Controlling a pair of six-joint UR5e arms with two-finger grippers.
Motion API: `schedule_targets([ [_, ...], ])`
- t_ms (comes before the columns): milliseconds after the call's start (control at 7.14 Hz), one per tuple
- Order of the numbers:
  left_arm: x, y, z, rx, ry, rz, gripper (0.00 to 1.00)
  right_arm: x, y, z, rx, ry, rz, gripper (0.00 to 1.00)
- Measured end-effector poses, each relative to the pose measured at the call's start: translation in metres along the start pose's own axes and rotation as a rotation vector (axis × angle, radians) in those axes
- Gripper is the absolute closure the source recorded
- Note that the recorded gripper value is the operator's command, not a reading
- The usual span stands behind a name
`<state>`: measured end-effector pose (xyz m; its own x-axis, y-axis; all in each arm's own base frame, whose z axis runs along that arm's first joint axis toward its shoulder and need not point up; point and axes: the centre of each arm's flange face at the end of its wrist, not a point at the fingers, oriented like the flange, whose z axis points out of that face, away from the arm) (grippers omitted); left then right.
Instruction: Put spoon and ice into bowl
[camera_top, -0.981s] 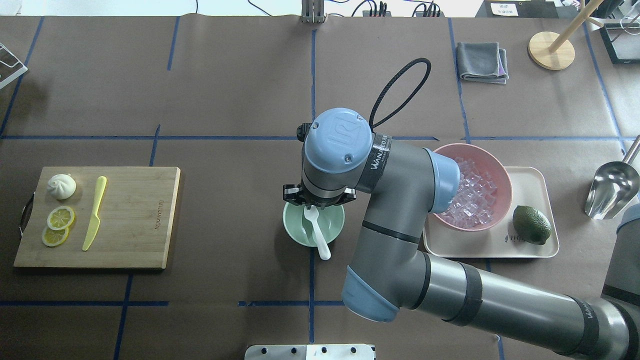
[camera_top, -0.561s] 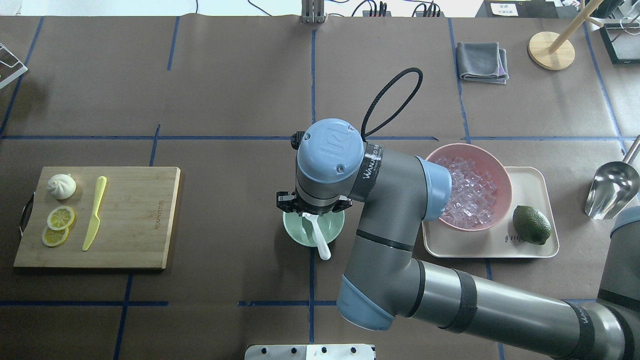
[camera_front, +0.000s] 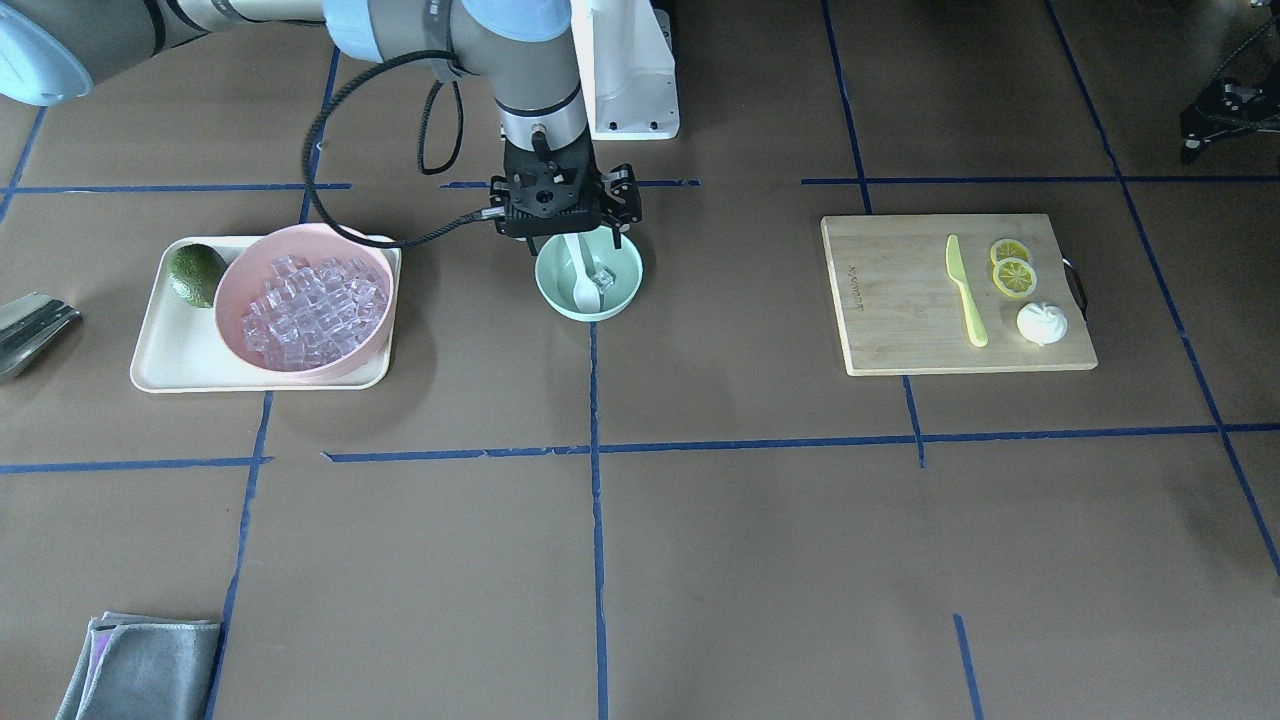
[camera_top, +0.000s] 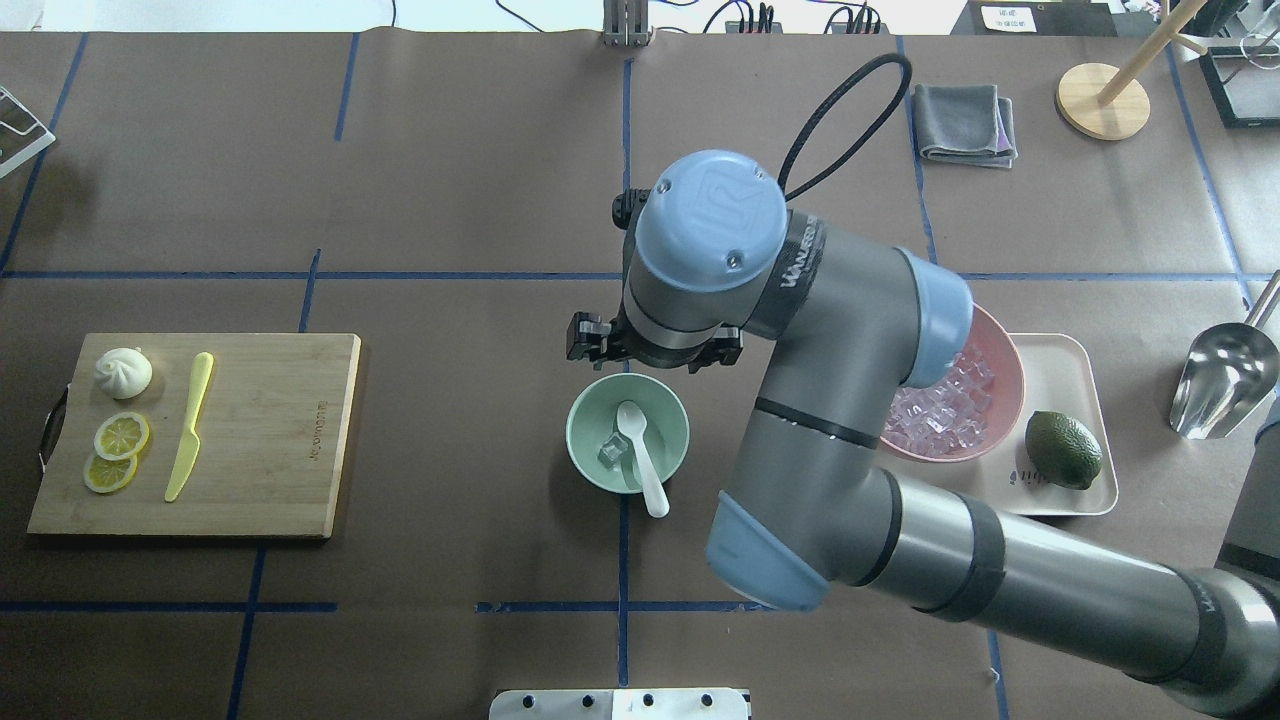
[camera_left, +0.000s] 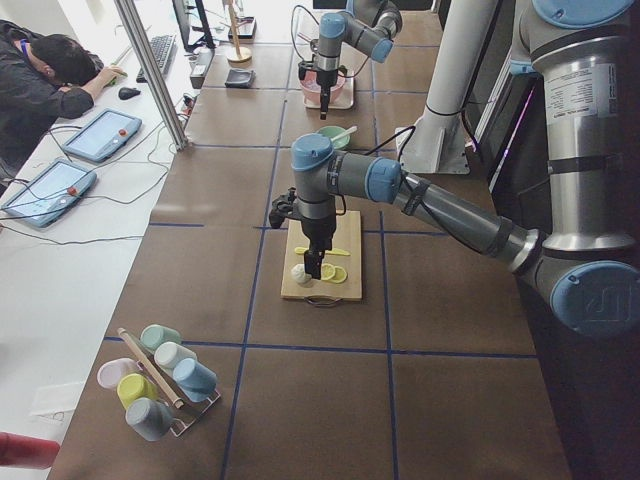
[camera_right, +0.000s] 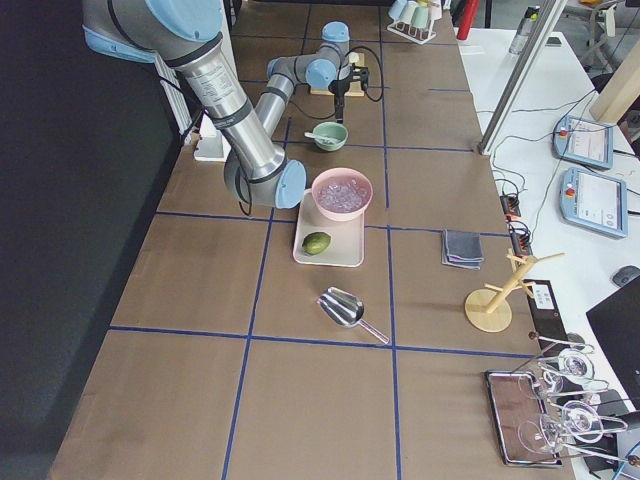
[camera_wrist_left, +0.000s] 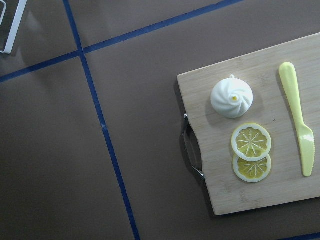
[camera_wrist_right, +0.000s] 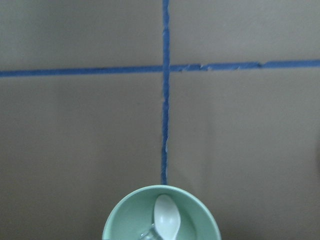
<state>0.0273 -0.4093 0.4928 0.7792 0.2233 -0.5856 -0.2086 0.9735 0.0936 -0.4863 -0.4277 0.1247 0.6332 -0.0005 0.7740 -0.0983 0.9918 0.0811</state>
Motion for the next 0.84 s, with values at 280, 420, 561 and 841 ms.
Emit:
schedule_targets([
  [280, -0.025, 0.001, 0.003, -0.002, 0.047, -0.026, 0.00, 0.100, -0.059, -0.067, 0.021, 0.007, -0.055, 0.00],
  [420, -0.040, 0.002, 0.008, -0.006, 0.094, -0.011, 0.00, 0.170, -0.088, -0.093, 0.013, 0.013, -0.091, 0.00],
  [561, -0.052, 0.004, 0.011, -0.003, 0.123, -0.006, 0.00, 0.252, -0.111, -0.112, -0.001, 0.028, -0.139, 0.00],
  [841, -0.061, 0.007, 0.013, -0.001, 0.138, -0.009, 0.00, 0.417, -0.125, -0.134, -0.044, 0.054, -0.231, 0.00],
])
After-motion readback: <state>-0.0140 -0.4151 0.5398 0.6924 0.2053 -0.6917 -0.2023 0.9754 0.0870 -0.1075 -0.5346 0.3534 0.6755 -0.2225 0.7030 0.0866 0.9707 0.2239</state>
